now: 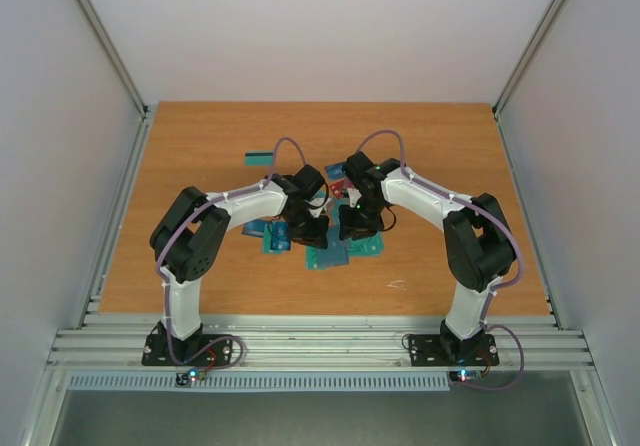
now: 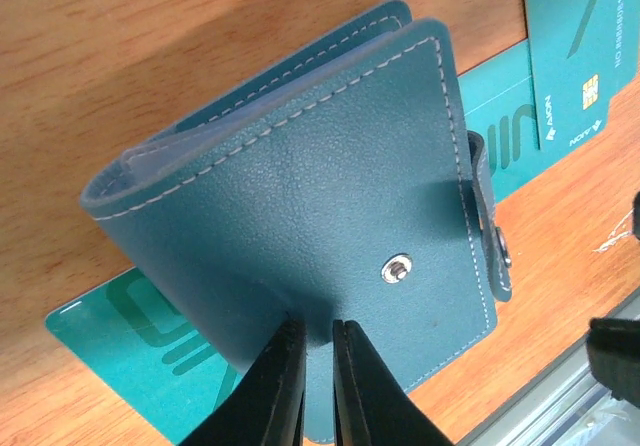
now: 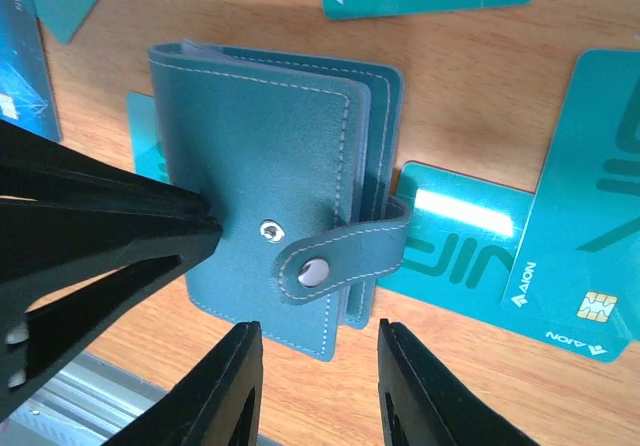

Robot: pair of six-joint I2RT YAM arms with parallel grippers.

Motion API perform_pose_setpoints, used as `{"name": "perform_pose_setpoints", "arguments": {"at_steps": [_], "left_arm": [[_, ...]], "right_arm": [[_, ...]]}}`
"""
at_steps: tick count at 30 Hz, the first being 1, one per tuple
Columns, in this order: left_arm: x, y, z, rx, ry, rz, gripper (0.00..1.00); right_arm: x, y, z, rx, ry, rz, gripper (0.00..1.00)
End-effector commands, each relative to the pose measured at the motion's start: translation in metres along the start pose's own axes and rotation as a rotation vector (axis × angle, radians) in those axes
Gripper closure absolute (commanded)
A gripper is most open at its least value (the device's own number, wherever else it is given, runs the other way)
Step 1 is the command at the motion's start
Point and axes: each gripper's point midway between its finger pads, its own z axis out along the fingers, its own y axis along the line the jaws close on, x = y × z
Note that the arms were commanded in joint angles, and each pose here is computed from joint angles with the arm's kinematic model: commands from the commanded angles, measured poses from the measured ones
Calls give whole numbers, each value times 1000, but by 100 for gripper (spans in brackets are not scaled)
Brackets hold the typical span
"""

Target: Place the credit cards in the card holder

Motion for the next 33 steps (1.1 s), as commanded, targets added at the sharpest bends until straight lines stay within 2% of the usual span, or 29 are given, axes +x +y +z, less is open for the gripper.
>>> {"name": "perform_pose_setpoints", "arguments": {"at_steps": [1, 13, 17, 31, 33], "left_arm": [[-4, 11, 9, -42, 3, 12, 90], [-5, 8, 13, -8, -7, -2, 93], [-3, 9, 15, -6, -6, -1, 94], [-4, 10, 14, -5, -11, 1, 94], [-4, 10, 14, -4, -11, 1, 95]], "right_arm": [[-4, 12, -7, -4, -9, -55, 65], [-3, 12, 14, 99, 25, -88, 65], [-3, 7, 20, 129, 34, -83, 68], [-8, 1, 16, 172, 15, -86, 98], [-8, 3, 13, 164, 7, -87, 99]]}}
